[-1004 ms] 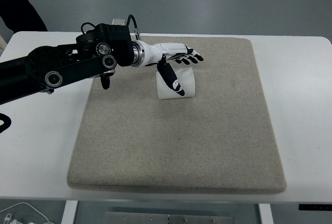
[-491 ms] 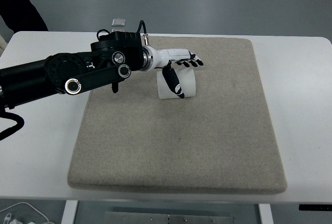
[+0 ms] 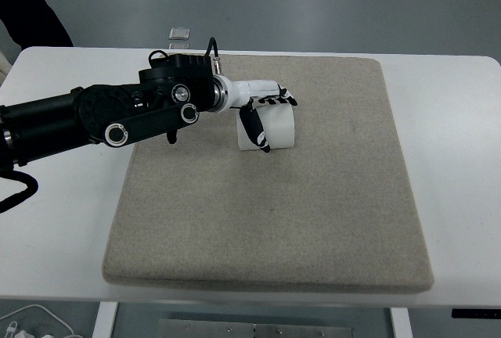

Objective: Flip white cup upright
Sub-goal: 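Close the left hand fingers around the cup body, then lift the cup with the left hand and rotate it opening-up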

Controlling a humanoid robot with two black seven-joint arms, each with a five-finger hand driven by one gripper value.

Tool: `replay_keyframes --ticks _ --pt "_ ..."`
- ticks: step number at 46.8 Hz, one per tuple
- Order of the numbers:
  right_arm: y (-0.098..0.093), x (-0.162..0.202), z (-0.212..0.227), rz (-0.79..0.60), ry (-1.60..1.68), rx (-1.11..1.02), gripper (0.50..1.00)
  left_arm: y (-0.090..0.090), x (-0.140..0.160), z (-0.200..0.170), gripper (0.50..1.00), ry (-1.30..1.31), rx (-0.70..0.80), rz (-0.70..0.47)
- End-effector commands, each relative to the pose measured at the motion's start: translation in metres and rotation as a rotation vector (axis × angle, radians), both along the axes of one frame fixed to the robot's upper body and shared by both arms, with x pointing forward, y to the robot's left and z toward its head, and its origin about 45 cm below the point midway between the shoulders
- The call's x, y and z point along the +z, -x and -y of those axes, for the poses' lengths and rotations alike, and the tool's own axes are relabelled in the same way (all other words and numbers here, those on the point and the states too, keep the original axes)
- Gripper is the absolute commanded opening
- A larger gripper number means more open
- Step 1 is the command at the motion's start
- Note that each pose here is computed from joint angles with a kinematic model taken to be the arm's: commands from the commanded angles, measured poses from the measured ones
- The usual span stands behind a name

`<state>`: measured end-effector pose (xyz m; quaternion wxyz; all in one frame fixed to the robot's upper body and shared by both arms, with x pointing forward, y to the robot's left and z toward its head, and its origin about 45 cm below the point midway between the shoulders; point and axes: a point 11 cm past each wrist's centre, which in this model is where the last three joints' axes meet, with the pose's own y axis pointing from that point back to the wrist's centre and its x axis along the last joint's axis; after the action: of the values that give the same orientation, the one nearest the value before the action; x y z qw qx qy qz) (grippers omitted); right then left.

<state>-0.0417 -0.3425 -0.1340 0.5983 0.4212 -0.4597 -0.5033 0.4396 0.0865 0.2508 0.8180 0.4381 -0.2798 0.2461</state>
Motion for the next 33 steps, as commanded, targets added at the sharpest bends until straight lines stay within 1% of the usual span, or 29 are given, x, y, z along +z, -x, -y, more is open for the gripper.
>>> replay_keyframes --ticks 1,4,7,12,17,19,20,22,23,25,29,33 --pt "0.000 0.000 0.000 0.000 0.000 0.000 0.930 0.001 -0.003 0.005 0.934 -0.001 -0.006 -0.005" --pt "0.000 0.000 0.000 -0.001 0.000 0.000 0.930 0.001 -0.003 0.005 0.898 0.000 -0.006 -0.003" --pt "0.000 0.000 0.000 0.000 0.000 0.000 0.930 0.001 -0.003 0.005 0.885 0.000 -0.006 -0.003" --pt "0.000 0.000 0.000 0.000 0.000 0.000 0.930 0.001 -0.003 0.005 0.817 0.000 -0.006 -0.003" --pt "0.000 0.000 0.000 0.000 0.000 0.000 0.930 0.000 -0.003 0.005 0.769 -0.007 -0.008 0.003" --pt "0.000 0.000 0.000 0.000 0.000 0.000 0.930 0.000 -0.002 0.006 0.701 -0.008 -0.010 0.005" --pt "0.000 0.000 0.000 0.000 0.000 0.000 0.930 0.000 -0.001 0.006 0.684 -0.005 -0.011 0.006" --pt "0.000 0.000 0.000 0.000 0.000 0.000 0.930 0.000 0.000 0.006 0.677 -0.004 -0.009 0.007" --pt "0.000 0.000 0.000 0.000 0.000 0.000 0.930 -0.001 0.000 0.005 0.664 -0.001 -0.006 0.006" --pt "0.000 0.000 0.000 0.000 0.000 0.000 0.930 -0.002 0.002 0.005 0.594 0.006 -0.002 0.009" --pt "0.000 0.000 0.000 0.000 0.000 0.000 0.930 -0.005 0.007 0.003 0.516 0.027 0.009 0.007" --pt "0.000 0.000 0.000 0.000 0.000 0.000 0.930 -0.010 0.020 0.001 0.508 0.072 0.027 0.011"
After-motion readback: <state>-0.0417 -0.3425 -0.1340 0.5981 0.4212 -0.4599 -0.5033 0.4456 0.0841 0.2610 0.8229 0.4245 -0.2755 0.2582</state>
